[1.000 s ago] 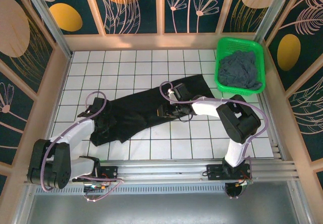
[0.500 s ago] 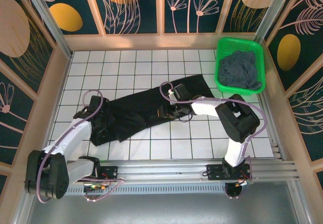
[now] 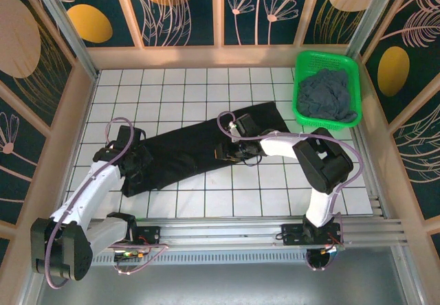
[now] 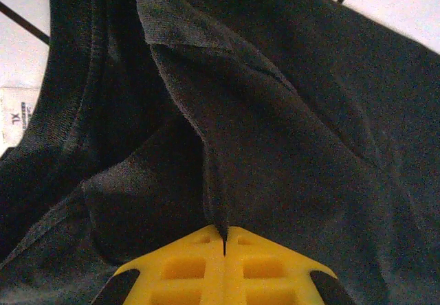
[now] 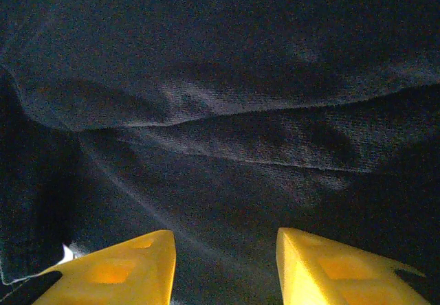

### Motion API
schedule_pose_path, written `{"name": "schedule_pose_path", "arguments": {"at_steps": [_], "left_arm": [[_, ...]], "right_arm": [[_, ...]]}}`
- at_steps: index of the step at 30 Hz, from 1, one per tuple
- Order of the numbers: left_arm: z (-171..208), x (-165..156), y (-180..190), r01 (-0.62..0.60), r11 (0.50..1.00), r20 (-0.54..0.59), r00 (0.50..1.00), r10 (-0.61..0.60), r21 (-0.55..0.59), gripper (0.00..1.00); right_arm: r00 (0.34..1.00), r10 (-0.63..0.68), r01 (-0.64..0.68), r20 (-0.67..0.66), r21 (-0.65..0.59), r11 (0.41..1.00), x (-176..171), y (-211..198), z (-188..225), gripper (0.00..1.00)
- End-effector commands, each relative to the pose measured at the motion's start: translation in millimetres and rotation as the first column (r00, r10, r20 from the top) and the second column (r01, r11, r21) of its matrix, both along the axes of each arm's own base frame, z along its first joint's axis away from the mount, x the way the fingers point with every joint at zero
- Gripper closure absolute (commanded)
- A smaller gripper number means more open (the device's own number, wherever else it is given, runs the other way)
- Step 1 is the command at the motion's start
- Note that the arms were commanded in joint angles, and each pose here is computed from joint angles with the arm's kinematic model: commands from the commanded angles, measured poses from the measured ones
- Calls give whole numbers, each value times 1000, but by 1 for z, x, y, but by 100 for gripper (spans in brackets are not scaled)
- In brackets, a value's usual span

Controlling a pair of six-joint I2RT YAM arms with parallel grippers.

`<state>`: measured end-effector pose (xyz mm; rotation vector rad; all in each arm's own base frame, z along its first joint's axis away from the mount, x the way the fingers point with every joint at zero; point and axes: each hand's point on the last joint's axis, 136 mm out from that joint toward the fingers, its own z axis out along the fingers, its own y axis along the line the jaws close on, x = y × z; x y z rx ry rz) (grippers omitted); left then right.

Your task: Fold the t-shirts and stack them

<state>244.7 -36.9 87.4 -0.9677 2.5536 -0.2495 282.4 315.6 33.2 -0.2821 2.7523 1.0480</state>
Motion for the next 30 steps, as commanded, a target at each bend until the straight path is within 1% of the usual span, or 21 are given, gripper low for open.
{"name": "schedule_pose_path", "arguments": {"at_steps": [1, 4, 9, 12, 17, 20, 21, 24, 27, 30], "left_arm": [[-11, -9, 4, -18, 1000, -54, 998, 19, 9, 89], [-17, -10, 2, -16, 1000, -59, 998, 16, -3, 83], [-22, -6, -7, -6, 999, -48, 999, 4, -49, 76], [-29, -9, -9, 4, 998, -68, 998, -9, -60, 74], [-30, -14, -5, 2, 999, -67, 998, -4, -42, 71], [-33, -19, -2, 3, 1000, -90, 996, -5, -22, 71], [-34, -21, 1, 1, 1000, -101, 995, -1, -8, 69], [-35, -26, 6, -7, 1000, -107, 994, 9, 15, 58], [-37, -24, 1, -12, 1000, -83, 997, 10, -18, 57], [-41, -17, -7, -14, 998, -56, 998, 11, -66, 59]], "right_arm": [[1000, -10, 10, -3, -19, 1000, 5, -2, -1, 56], [1000, -9, 9, -5, -20, 1000, 3, -2, -1, 56], [1000, -8, 8, -9, -22, 1000, 2, -4, -2, 56], [1000, -9, 9, -7, -21, 1000, 2, -3, -2, 56], [1000, -11, 10, -9, -20, 1000, 1, -4, -2, 56], [1000, -12, 12, -10, -19, 1000, 1, -4, -2, 56], [1000, -11, 11, -11, -18, 1000, 0, -4, -2, 56], [1000, -12, 12, -11, -17, 1000, 1, -3, -2, 56], [1000, -13, 13, -11, -15, 1000, 1, -3, -1, 56], [1000, -12, 12, -12, -15, 1000, 1, -3, -2, 56]]}}
